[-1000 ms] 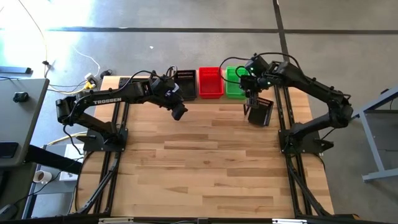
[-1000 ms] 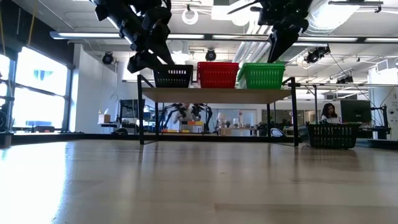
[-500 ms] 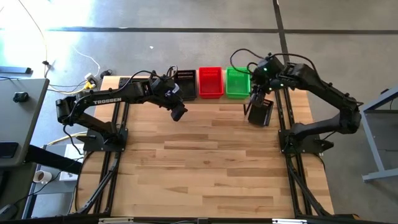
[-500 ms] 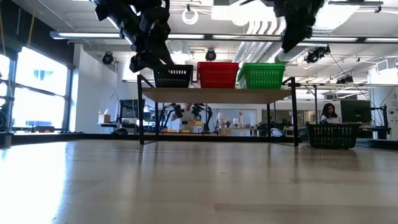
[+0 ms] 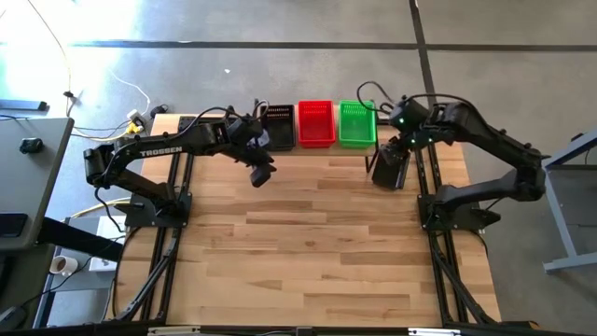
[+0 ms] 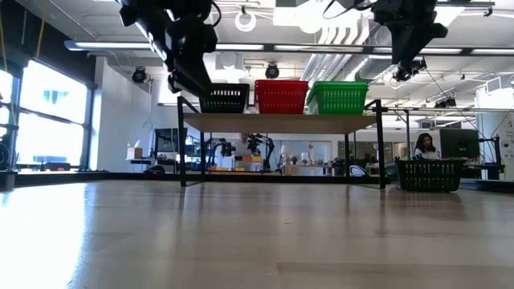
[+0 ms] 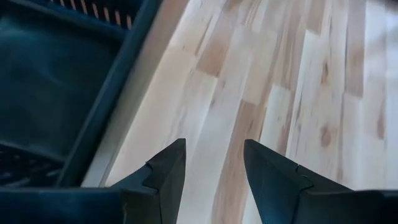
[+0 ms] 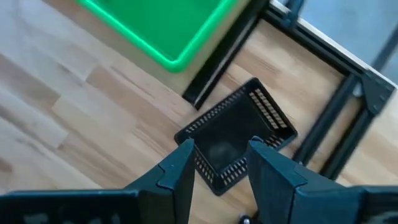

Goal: Stack baskets on shelf by color
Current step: Stack the black bin on the stacked black bins on the shelf

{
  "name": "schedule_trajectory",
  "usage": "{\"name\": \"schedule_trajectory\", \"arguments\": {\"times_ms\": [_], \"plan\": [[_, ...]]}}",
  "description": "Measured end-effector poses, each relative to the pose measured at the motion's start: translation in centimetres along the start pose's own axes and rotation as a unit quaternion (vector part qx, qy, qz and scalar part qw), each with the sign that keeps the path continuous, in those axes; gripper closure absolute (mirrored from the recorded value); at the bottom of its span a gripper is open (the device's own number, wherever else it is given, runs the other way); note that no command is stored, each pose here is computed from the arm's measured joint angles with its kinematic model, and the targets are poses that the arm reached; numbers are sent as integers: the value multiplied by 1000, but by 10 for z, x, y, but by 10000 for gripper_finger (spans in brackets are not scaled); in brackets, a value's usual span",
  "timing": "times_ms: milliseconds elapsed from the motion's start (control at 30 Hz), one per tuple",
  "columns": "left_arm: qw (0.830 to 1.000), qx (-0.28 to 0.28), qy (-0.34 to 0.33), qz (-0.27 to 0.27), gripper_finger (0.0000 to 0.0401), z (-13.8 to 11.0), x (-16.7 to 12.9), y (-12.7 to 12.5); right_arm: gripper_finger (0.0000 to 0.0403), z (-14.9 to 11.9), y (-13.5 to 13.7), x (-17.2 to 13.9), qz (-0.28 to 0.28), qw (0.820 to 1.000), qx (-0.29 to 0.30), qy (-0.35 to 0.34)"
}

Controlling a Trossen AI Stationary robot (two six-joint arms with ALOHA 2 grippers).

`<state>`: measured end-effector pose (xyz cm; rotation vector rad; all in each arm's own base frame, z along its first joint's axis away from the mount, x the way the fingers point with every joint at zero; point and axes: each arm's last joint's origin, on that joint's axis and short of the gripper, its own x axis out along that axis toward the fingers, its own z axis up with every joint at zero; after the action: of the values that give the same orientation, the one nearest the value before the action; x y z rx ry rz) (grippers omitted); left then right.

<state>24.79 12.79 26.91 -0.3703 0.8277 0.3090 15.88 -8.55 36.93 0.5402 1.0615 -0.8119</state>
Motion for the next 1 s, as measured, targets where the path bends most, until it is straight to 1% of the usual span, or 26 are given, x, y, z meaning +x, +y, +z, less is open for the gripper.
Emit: {"name": "schedule_trajectory", "arguments": {"times_ms": [233,433,500,600,700,800,900,1000], "plan": [[999,31,22,0,247,-4,0,-1,273,-12,5,-4,-48,996,69,6],[998,61,10,-3,247,-4,-7,-5,273,-20,4,-5,-86,989,122,21],[998,66,2,0,247,-4,-12,-6,273,-20,4,-4,-88,987,132,16],[997,75,-16,4,247,-3,-23,-9,273,-29,1,7,-93,985,144,21],[996,79,-36,9,247,-3,-34,-11,273,-45,-5,25,-111,979,167,39],[995,82,-56,10,247,-3,-46,-13,273,-56,-10,38,-93,976,196,28],[993,85,-77,24,247,-3,-57,-14,273,-63,-14,49,-65,973,220,15],[991,87,-96,33,247,-4,-66,-16,273,-70,-21,61,-62,966,252,15]]}}
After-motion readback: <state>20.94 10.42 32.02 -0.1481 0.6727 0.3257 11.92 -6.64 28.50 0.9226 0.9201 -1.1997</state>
